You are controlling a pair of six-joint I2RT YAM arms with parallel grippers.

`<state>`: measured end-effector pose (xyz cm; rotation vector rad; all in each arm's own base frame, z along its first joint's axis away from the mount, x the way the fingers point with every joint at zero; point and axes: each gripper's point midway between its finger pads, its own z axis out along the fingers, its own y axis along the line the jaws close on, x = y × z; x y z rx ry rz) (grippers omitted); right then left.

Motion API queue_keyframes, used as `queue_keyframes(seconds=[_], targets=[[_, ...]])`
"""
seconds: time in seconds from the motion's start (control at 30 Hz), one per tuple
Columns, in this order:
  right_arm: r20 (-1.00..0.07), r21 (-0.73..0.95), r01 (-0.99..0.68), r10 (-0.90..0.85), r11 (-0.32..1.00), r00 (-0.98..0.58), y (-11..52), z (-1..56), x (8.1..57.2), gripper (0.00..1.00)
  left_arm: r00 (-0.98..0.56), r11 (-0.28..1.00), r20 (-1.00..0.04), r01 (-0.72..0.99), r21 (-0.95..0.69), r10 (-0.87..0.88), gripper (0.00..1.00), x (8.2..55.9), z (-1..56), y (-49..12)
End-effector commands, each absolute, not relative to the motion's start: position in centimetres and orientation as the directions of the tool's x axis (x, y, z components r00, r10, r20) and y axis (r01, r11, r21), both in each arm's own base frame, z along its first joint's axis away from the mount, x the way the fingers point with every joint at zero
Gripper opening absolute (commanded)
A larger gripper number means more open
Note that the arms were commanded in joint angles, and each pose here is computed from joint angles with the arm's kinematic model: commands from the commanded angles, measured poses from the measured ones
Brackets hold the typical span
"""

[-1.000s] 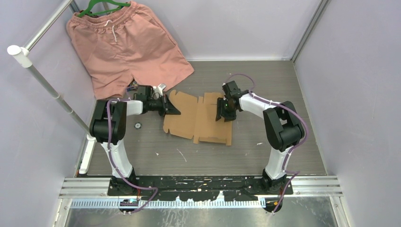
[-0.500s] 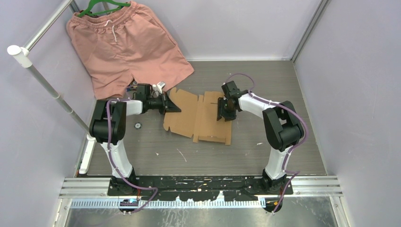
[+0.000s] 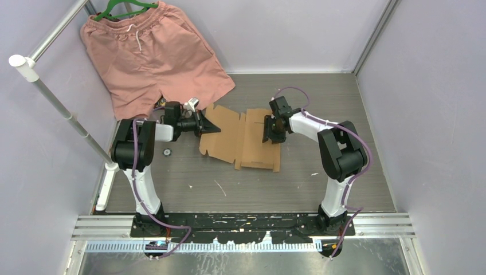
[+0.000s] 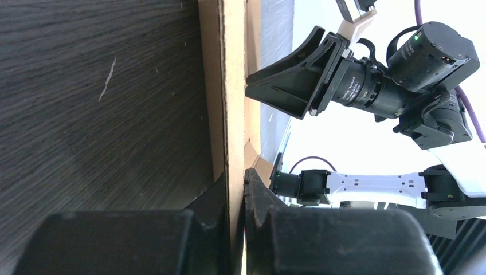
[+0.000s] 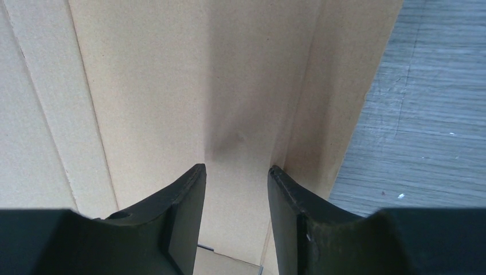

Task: Fold the paper box
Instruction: Fold the paper box at the center of the board.

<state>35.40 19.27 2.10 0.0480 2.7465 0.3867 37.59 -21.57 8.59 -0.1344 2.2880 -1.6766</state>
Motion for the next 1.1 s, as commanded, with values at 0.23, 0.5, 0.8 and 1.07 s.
queue_keyframes(seconds=[0.23, 0.5, 0.8, 1.07], targets=[[-0.252, 0.222, 0.006, 0.063, 0.975, -0.966, 18.9, -2.7, 33.3, 0.5, -0.946, 0.213, -0.225, 0.175, -0.961, -0.235, 0.08, 37.9, 9.3, -23.9], [-0.24, 0.229, 0.006, 0.062, 0.973, -0.969, 19.2, -3.3, 33.1, 0.5, -0.949, 0.204, -0.226, 0.182, -0.962, -0.22, 0.09, 37.5, 9.4, -24.8], [-0.233, 0.235, 0.009, 0.065, 0.972, -0.97, 19.3, -3.6, 33.0, 0.5, -0.957, 0.202, -0.215, 0.175, -0.964, -0.196, 0.1, 37.1, 8.8, -25.6], [-0.225, 0.243, 0.011, 0.067, 0.97, -0.972, 19.5, -4.1, 32.9, 0.5, -0.967, 0.197, -0.196, 0.163, -0.967, -0.161, 0.1, 36.3, 7.8, -26.7]])
